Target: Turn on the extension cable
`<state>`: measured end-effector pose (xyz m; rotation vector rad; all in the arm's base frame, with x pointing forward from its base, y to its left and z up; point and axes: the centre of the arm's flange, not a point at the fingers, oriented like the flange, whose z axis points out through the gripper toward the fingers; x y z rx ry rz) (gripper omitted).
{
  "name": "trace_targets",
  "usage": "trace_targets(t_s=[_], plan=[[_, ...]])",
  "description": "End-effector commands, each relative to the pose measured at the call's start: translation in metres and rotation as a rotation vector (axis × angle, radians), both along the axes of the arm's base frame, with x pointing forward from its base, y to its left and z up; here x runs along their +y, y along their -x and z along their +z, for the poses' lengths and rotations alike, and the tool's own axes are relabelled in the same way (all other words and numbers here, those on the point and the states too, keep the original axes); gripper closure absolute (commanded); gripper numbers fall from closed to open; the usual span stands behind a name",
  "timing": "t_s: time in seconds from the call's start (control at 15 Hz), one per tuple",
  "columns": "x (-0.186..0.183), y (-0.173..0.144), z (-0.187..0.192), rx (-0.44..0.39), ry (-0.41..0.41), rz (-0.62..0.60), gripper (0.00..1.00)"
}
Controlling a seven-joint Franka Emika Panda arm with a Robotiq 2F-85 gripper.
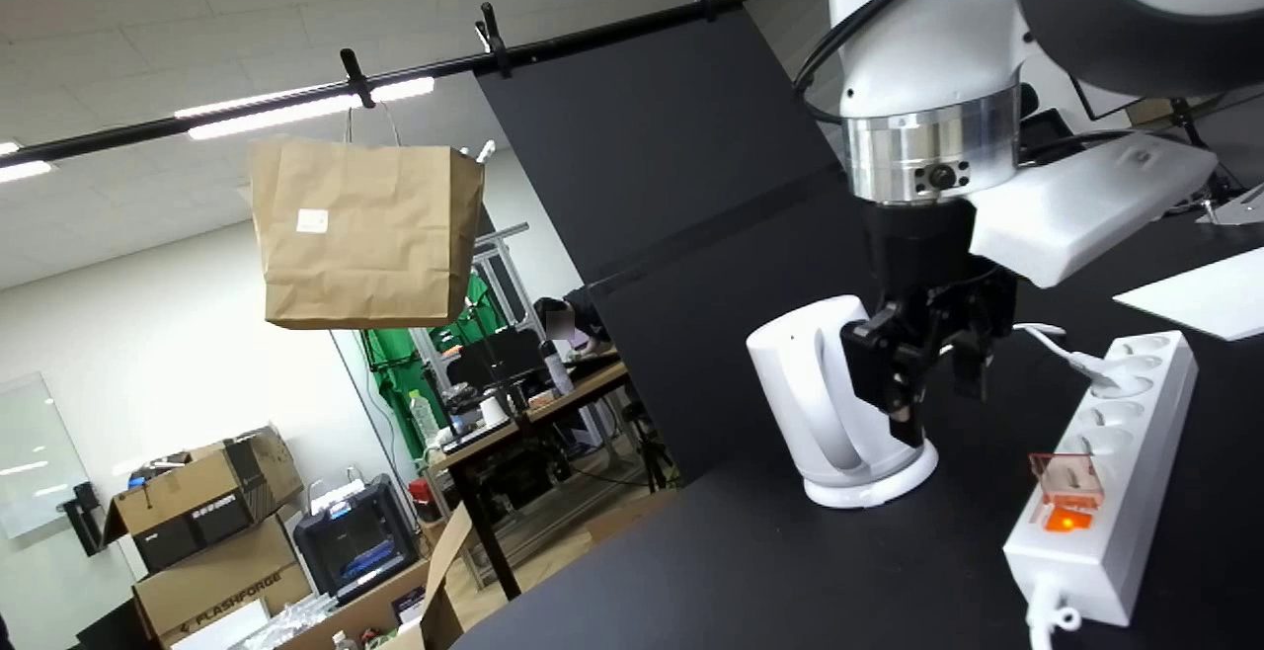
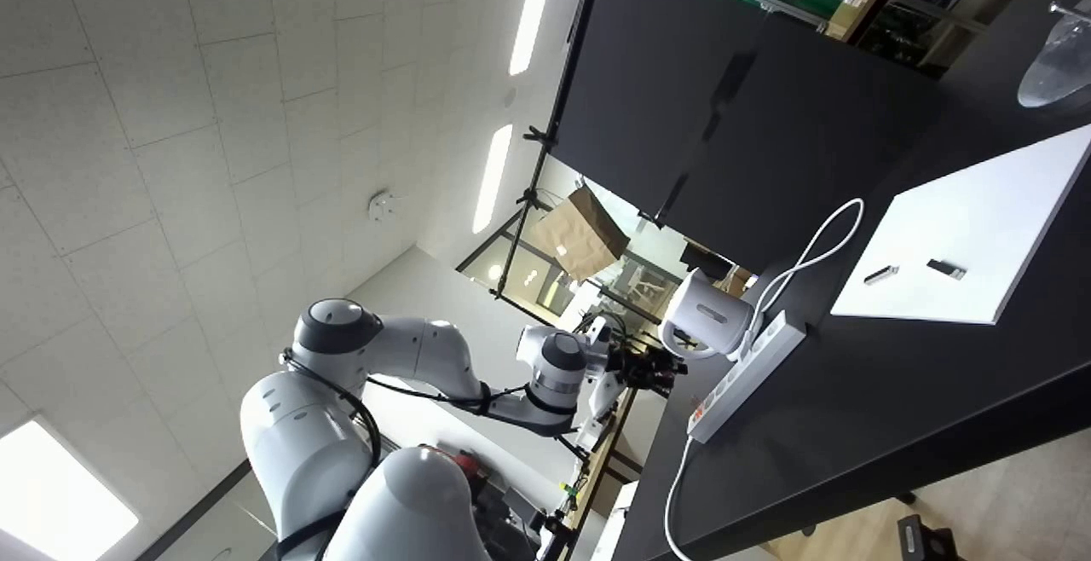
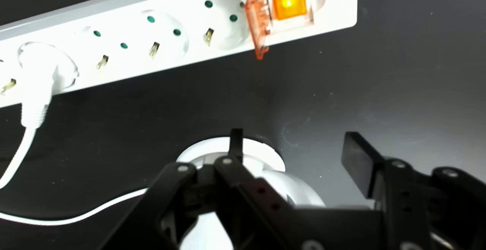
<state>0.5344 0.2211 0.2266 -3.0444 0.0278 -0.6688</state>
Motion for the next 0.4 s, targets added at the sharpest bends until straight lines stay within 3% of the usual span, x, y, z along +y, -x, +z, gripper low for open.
trace_targets(t_s=[0.0, 0.13, 0.33], plan=[[-0.0012, -0.0009, 0.0019, -0.007, 0.003, -0.008, 0.24], [-0.0013, -0.0012, 0.0034, -0.012, 0.005, -0.014, 0.13], [-0.0006, -0.0009, 0.0036, -0.012, 0.003, -0.018, 0.13]])
